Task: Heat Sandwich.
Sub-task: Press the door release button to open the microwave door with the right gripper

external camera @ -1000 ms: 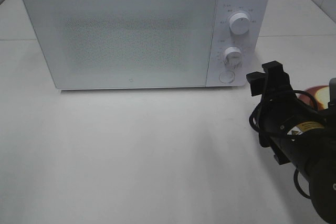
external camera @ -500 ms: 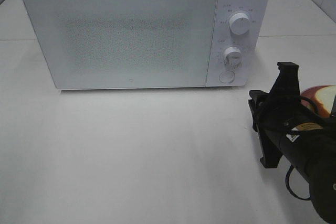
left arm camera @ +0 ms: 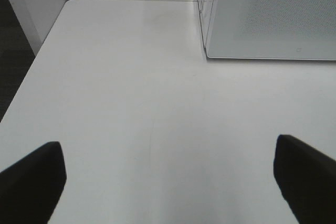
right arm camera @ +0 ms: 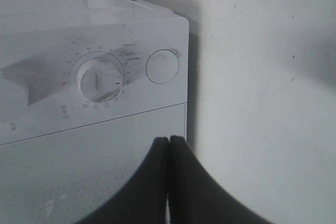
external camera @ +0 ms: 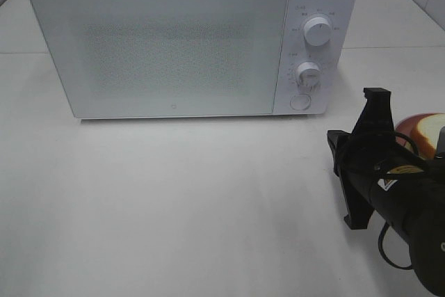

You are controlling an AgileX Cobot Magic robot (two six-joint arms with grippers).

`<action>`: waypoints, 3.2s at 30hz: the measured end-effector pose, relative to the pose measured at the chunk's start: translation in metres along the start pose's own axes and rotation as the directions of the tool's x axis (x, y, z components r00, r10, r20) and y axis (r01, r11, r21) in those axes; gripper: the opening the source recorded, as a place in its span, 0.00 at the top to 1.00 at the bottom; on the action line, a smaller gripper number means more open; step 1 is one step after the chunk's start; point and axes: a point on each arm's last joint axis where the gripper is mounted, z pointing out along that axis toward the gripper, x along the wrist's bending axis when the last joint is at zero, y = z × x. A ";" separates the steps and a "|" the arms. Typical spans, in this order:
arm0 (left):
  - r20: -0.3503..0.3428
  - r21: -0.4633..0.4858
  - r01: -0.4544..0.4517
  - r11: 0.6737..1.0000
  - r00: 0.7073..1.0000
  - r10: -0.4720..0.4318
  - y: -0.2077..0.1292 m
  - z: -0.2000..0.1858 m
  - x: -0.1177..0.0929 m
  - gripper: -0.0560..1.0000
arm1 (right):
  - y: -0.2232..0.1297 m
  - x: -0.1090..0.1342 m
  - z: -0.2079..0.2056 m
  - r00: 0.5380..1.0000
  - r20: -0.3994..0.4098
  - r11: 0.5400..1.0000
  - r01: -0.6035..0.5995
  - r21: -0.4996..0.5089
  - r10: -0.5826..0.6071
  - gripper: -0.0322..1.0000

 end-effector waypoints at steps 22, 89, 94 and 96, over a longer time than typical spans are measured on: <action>0.000 0.000 0.000 1.000 1.000 0.000 0.000 0.000 0.000 0.01 | -0.010 0.003 0.050 0.999 0.024 0.998 0.022 0.053 -0.023 0.95; 0.000 0.000 0.000 1.000 1.000 0.000 0.000 0.000 0.000 0.01 | -0.007 0.017 0.161 1.000 0.028 0.998 0.002 -0.063 -0.001 0.95; 0.000 0.000 0.000 1.000 1.000 0.000 0.000 0.000 0.000 0.01 | -0.008 0.016 0.162 0.998 0.057 0.998 0.005 -0.055 -0.002 0.95; 0.000 0.000 0.000 1.000 1.000 0.000 0.000 0.000 0.000 0.01 | -0.008 0.016 0.162 0.998 0.057 0.998 0.006 -0.055 -0.003 0.95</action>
